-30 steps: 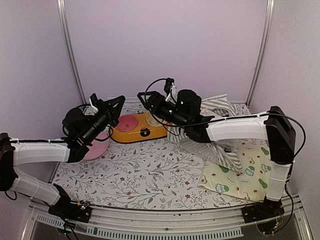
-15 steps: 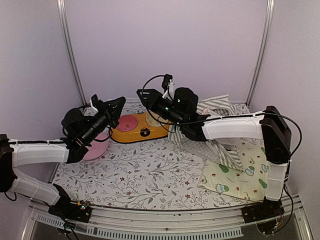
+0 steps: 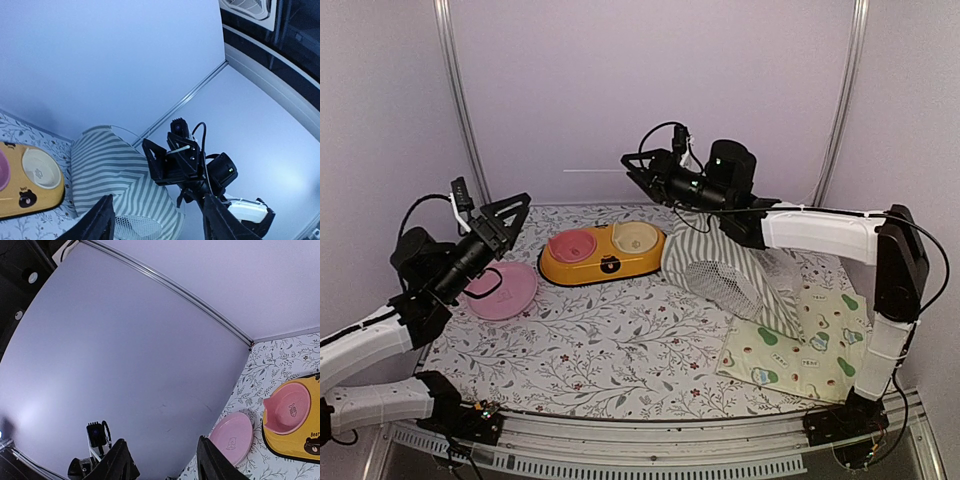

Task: Set up the pet tent
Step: Pass from the left arm to the right, then pass from the right arm to the left

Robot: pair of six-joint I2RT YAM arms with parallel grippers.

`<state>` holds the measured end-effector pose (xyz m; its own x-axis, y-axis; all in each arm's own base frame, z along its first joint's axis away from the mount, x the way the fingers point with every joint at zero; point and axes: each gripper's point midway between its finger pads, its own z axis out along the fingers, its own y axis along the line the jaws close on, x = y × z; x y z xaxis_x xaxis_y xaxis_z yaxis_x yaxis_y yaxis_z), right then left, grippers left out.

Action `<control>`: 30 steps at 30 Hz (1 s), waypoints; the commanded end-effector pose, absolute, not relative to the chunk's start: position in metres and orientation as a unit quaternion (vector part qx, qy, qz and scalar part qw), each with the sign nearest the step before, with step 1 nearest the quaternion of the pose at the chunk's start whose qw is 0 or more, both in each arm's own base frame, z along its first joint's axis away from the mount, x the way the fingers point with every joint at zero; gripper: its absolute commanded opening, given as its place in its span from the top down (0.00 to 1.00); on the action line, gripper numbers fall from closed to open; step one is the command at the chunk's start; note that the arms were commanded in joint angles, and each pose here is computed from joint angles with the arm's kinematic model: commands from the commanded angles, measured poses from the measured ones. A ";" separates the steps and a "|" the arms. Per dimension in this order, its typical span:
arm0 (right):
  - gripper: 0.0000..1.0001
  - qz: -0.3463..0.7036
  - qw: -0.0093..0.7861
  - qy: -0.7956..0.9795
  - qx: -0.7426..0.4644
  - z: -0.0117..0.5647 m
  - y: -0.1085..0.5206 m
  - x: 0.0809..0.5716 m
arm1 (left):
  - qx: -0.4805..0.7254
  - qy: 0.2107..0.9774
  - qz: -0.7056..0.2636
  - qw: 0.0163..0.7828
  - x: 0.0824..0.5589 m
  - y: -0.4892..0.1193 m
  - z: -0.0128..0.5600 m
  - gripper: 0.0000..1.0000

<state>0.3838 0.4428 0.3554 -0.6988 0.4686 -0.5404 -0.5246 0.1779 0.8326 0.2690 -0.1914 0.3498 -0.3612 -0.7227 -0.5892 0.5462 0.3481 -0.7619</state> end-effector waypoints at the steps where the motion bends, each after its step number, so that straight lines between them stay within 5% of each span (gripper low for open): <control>1: 1.00 0.648 0.394 0.651 -0.034 0.387 0.419 0.381 | -0.036 0.615 -0.486 0.620 0.277 -0.167 0.343 0.38; 8: 1.00 0.643 0.379 0.664 -0.040 0.376 0.421 0.378 | 0.085 0.642 -0.459 0.608 0.290 -0.181 0.377 0.43; 21: 1.00 0.585 0.379 0.709 -0.104 0.337 0.433 0.358 | 0.255 0.707 -0.562 0.345 0.289 -0.235 0.351 0.51; 30: 1.00 0.544 0.376 0.735 -0.151 0.308 0.445 0.339 | 0.283 0.715 -0.579 0.272 0.271 -0.255 0.317 0.55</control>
